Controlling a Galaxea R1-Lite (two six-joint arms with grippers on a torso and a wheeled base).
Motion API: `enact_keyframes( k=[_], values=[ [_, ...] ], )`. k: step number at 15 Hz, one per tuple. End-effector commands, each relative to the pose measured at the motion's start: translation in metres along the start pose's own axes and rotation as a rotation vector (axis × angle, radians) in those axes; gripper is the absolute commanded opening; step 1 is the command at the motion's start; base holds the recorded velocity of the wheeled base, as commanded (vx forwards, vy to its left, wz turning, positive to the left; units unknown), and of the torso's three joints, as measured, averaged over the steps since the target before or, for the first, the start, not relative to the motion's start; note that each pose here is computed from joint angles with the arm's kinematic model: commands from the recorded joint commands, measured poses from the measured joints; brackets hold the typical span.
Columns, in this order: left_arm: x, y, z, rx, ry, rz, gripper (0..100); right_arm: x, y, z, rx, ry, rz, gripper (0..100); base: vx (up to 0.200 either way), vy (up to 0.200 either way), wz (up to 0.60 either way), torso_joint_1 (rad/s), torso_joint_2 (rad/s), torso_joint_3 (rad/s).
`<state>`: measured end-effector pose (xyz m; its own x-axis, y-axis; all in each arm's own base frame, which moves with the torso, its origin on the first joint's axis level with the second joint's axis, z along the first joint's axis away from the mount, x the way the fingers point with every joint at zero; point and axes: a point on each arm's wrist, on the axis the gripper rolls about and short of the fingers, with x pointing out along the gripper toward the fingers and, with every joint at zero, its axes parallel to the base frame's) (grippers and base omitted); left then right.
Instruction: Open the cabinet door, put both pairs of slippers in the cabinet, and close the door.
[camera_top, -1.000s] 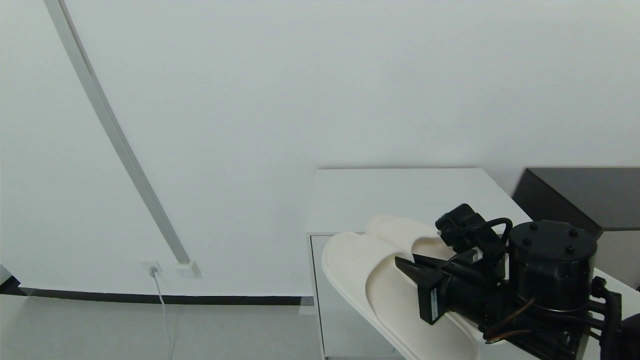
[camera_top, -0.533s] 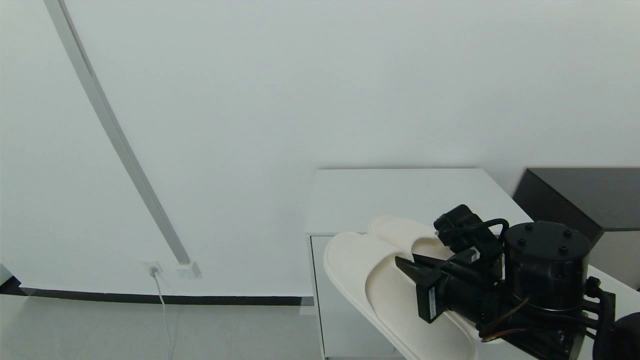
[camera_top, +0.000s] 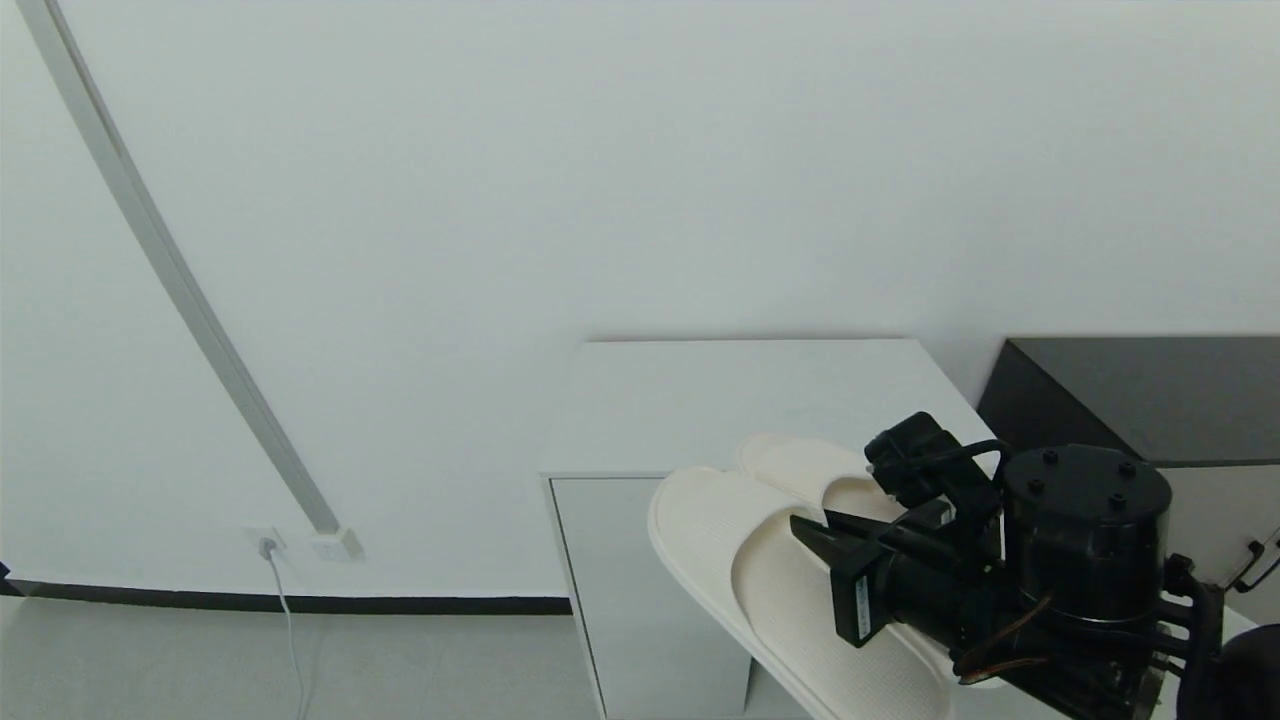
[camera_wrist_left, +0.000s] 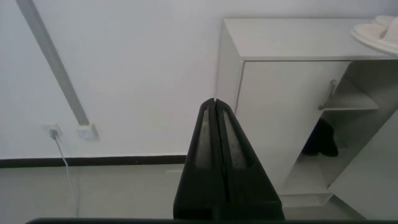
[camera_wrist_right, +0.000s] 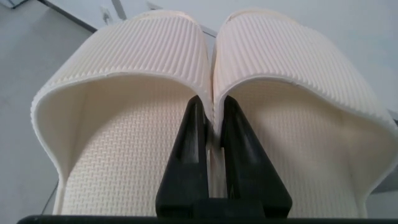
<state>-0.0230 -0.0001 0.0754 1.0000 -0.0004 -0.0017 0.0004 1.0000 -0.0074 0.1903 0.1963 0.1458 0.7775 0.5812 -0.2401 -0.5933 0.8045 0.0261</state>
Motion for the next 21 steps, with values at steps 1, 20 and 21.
enact_keyframes(
  k=[1, 20, 21],
  values=[
    [0.0, 0.0, 0.0, 0.0, 0.001, 0.0, 0, 0.001, 0.001, -0.001, -0.003, 0.006, 0.001, 0, 0.0, -0.2, 0.0, 0.007, 0.0, 0.002],
    [0.0, 0.0, 0.0, -0.003, 0.001, 0.0, 0, 0.004, 0.0, -0.013, -0.018, -0.019, 0.003, 0, 0.0, -0.105, 0.0, 0.002, 0.0, 0.001],
    [0.0, 0.0, 0.0, -0.003, 0.001, 0.002, 0, 0.004, 0.0, -0.012, -0.018, -0.02, 0.003, 0, 0.0, 0.0, 0.0, 0.0, 0.0, 0.0]
  ],
)
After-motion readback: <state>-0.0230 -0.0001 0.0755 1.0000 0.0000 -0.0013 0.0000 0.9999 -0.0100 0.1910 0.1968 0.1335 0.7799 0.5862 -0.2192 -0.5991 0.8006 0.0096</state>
